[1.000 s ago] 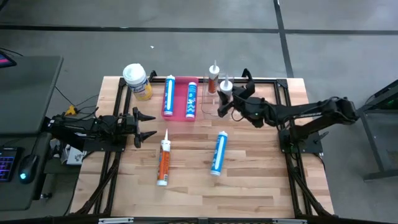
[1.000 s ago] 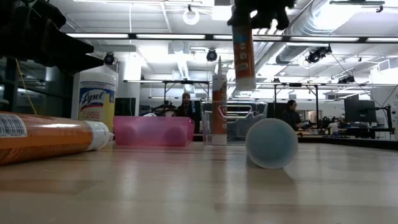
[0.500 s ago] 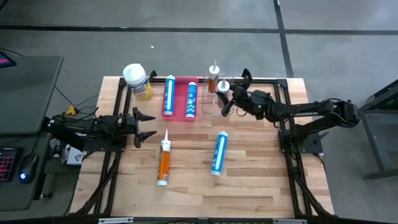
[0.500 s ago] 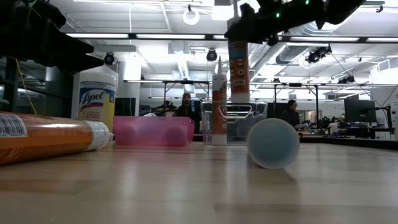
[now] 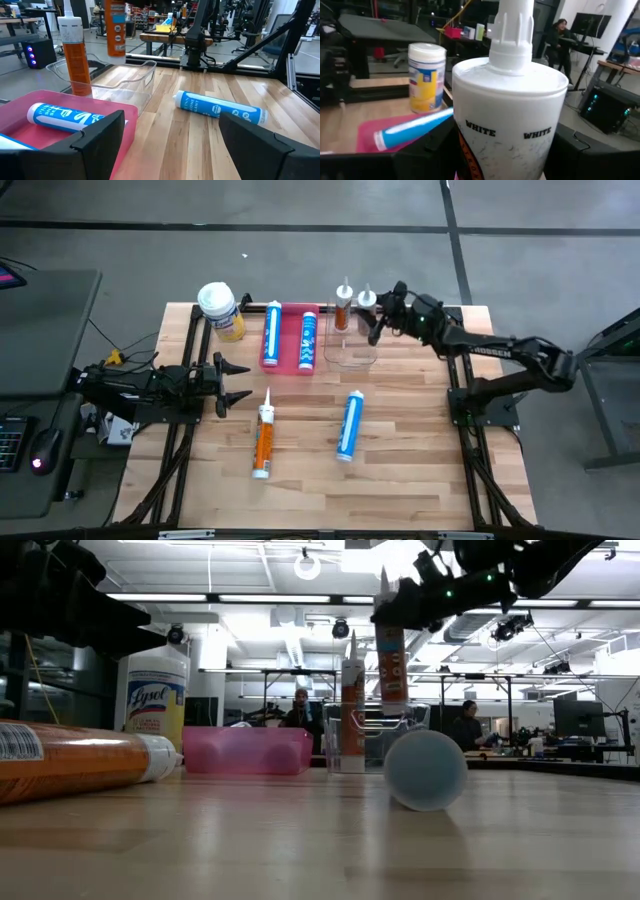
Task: Sort silicone sealant tubes
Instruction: Put the orange silicone sealant into the transparent bin
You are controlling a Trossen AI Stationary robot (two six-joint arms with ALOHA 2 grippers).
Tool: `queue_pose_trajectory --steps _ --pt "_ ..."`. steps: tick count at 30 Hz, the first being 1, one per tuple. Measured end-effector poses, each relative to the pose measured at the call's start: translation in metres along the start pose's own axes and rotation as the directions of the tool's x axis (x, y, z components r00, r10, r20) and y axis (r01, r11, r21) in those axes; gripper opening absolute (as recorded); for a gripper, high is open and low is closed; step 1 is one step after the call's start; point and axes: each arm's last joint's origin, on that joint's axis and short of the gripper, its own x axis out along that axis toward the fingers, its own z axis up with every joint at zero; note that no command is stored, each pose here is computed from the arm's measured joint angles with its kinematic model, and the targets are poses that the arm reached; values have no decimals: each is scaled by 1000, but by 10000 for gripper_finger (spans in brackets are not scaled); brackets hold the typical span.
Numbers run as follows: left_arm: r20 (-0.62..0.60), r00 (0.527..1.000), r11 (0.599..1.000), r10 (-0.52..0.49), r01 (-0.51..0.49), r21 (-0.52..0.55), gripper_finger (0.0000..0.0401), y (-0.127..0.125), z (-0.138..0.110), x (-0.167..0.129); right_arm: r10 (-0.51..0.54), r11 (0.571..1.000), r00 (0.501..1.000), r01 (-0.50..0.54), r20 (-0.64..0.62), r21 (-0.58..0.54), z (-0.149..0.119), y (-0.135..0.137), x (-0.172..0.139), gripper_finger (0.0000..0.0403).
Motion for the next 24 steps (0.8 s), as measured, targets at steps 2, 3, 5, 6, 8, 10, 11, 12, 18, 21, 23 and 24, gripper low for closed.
queue_pose_trajectory --steps 2,3,5,6,8,10,11,12,18,21,23,24 --pt "0 1000 1000 0 0 0 319 0 0 0 15 1000 1000 -15 0 -1 -2 -10 0 207" --pt "0 1000 1000 0 0 0 319 0 0 0 22 1000 1000 -22 1 0 -3 -15 0 207" --pt "0 1000 1000 0 0 0 319 0 0 0 45 999 999 -45 4 5 -5 -23 0 207" --pt "0 1000 1000 0 0 0 319 0 0 0 48 999 999 -49 11 6 -7 -27 -1 207" --pt "0 1000 1000 0 0 0 319 0 0 0 34 999 999 -34 20 9 -17 -33 -5 207" --pt "0 1000 1000 0 0 0 319 0 0 0 6 1000 999 -7 38 26 -25 -38 -9 207" --pt "1 1000 1000 0 0 0 319 0 0 0 -5 999 999 3 44 35 -29 -41 -11 207" --pt "0 1000 1000 0 0 0 319 0 0 0 -8 999 998 6 55 48 -32 -44 -13 207" --pt "0 1000 1000 0 0 0 319 0 0 0 29 996 993 -38 111 75 -38 -51 -12 207" --pt "0 1000 1000 0 0 0 319 0 0 0 81 992 989 -92 121 83 -40 -52 -4 207" --pt "0 1000 1000 0 0 0 319 0 0 0 106 989 987 -117 118 92 -45 -52 2 207" --pt "0 1000 1000 0 0 0 319 0 0 0 105 989 988 -116 114 93 -49 -53 4 207"
